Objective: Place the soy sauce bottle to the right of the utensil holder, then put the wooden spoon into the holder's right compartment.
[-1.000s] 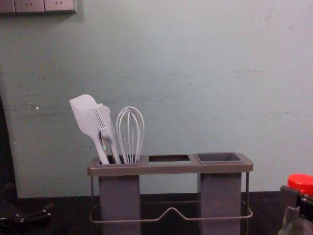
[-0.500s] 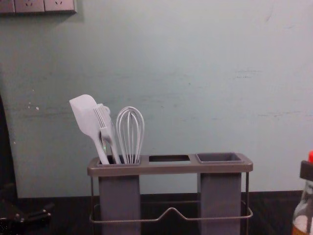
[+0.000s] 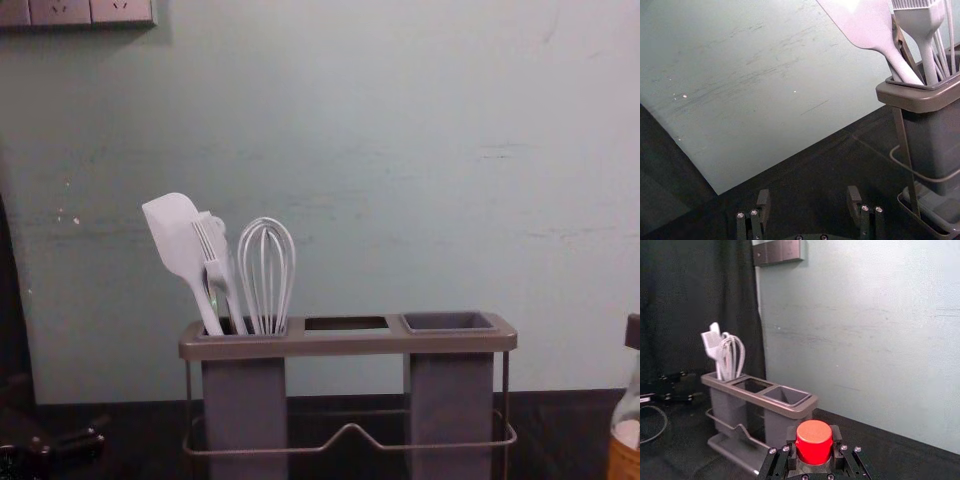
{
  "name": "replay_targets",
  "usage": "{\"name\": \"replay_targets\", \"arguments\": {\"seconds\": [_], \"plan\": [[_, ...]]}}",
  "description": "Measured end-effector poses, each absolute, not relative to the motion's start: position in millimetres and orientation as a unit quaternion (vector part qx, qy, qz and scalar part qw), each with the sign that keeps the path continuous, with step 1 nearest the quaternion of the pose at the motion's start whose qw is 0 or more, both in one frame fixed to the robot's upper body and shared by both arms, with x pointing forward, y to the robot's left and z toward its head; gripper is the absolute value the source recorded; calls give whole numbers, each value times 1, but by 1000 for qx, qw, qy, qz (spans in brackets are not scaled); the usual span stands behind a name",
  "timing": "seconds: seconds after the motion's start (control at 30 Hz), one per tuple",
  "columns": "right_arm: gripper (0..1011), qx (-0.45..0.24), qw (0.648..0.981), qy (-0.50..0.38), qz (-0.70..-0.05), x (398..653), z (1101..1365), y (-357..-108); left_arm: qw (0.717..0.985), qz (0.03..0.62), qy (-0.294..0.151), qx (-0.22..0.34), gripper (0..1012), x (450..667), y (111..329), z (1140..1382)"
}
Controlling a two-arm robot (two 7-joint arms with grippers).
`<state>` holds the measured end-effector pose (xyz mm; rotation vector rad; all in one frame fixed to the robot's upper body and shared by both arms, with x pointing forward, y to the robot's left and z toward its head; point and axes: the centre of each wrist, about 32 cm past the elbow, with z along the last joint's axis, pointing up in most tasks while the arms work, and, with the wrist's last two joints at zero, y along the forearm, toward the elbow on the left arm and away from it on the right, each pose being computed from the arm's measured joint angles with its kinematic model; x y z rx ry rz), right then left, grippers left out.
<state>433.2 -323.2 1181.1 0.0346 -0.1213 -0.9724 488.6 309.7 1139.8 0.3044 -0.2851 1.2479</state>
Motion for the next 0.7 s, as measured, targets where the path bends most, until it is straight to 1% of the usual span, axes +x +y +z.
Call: {"name": "replay_targets", "arguments": {"seconds": [0.17, 0.43, 0.7], "plan": [[390, 22, 878, -55, -476, 443, 1178, -319, 791, 580, -132, 142, 1005, 489, 310, 1140], [392, 23, 866, -48, -496, 470, 1168, -302, 791, 580, -132, 141, 1005, 489, 310, 1140], [390, 28, 863, -40, -503, 487, 1162, -294, 791, 580, -132, 141, 1005, 489, 310, 1140]]}}
